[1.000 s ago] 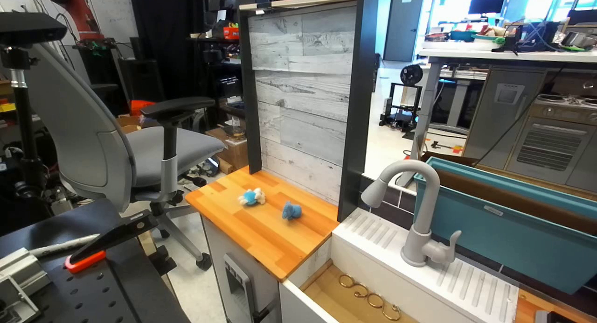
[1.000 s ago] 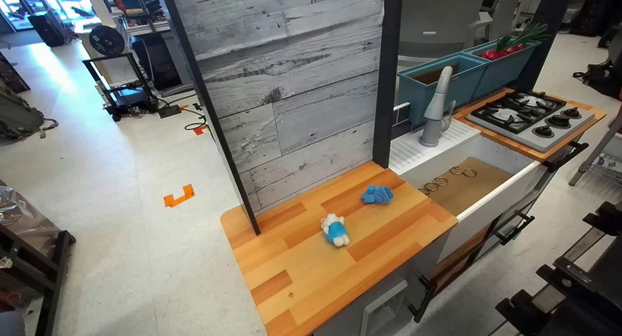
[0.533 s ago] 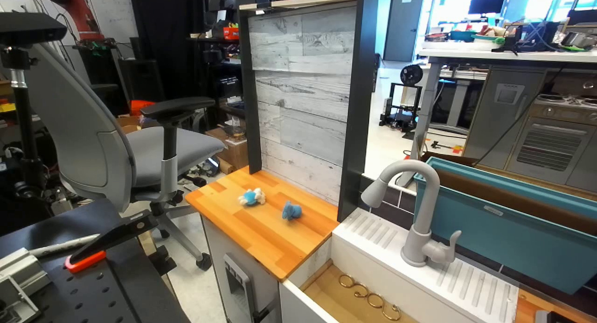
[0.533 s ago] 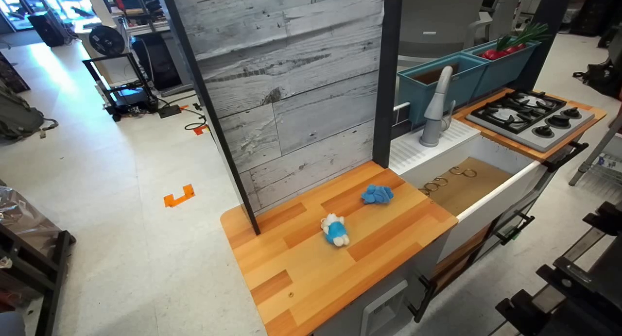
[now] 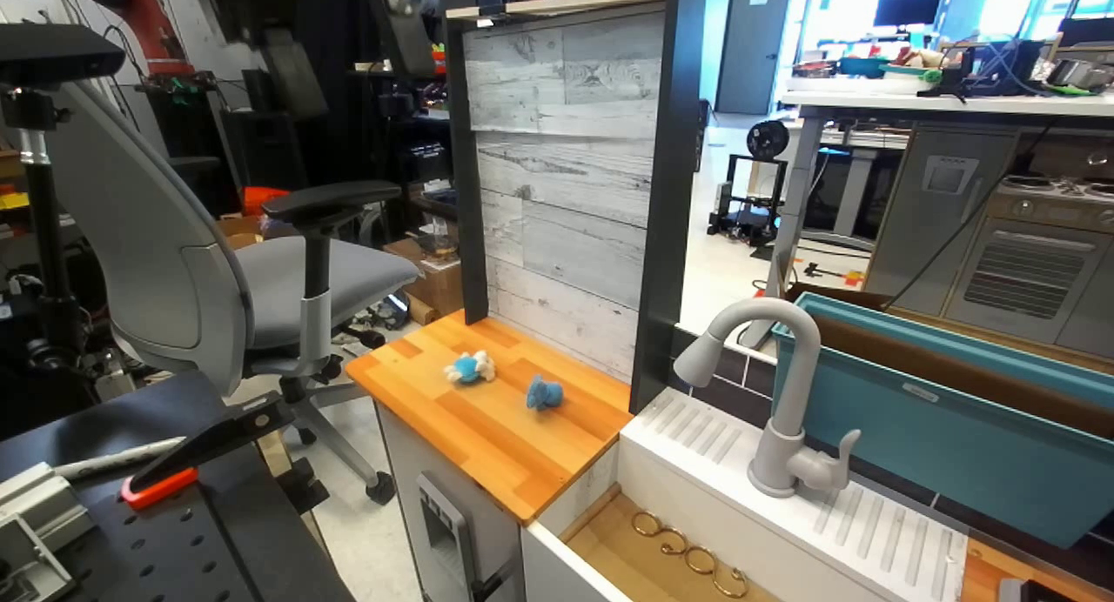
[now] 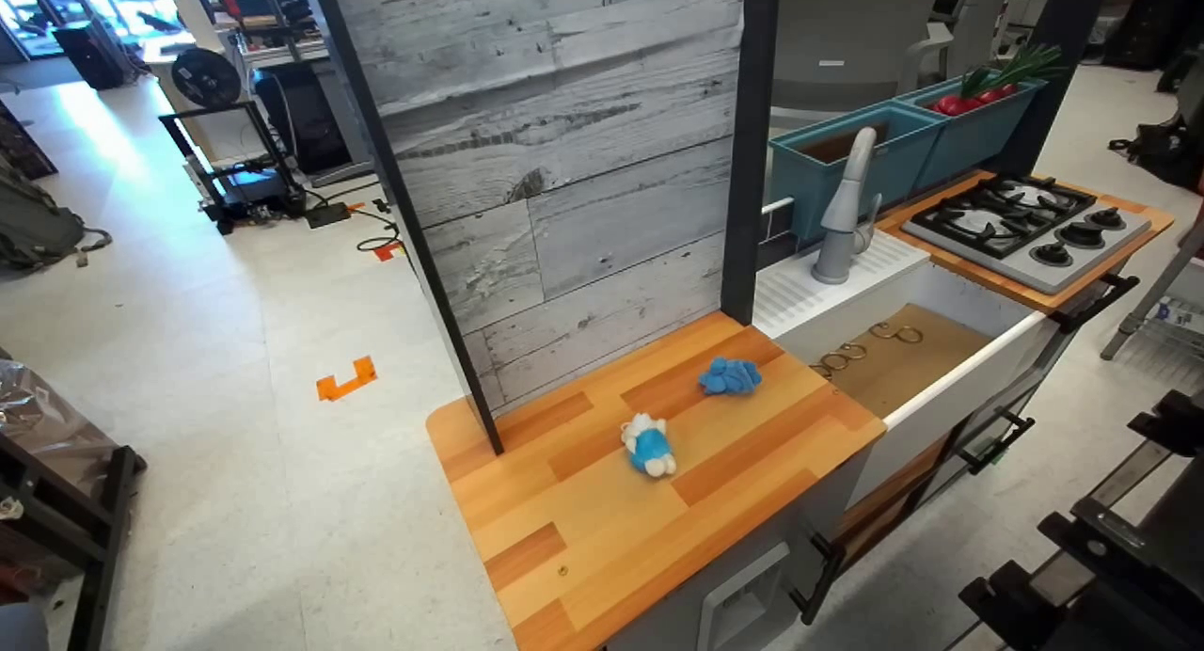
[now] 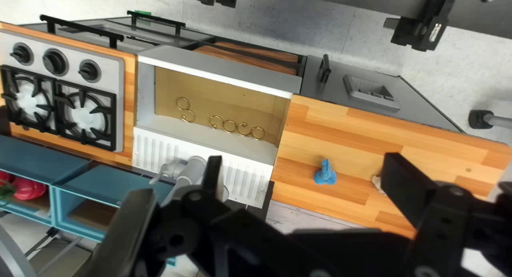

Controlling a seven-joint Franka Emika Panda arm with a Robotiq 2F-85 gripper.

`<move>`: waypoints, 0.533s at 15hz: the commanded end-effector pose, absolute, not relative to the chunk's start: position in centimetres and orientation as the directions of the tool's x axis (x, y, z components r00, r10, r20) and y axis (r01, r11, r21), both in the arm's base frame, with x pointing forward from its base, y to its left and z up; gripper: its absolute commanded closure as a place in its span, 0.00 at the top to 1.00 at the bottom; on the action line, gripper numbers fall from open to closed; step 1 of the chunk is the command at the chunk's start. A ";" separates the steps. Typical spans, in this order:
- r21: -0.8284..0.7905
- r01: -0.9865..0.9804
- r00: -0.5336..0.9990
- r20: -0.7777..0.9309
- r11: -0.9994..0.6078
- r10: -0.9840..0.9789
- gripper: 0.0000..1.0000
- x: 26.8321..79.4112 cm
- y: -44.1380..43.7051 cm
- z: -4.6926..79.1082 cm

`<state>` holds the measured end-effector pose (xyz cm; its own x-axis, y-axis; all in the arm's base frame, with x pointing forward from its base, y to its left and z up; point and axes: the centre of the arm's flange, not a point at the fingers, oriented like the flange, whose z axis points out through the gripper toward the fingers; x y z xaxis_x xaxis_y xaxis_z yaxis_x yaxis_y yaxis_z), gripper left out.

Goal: Move the plain blue toy forward

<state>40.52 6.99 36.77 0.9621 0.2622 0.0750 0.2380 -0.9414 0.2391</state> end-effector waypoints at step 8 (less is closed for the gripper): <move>0.176 0.241 0.964 0.072 -0.955 0.256 1.00 53.0 12.8 22.0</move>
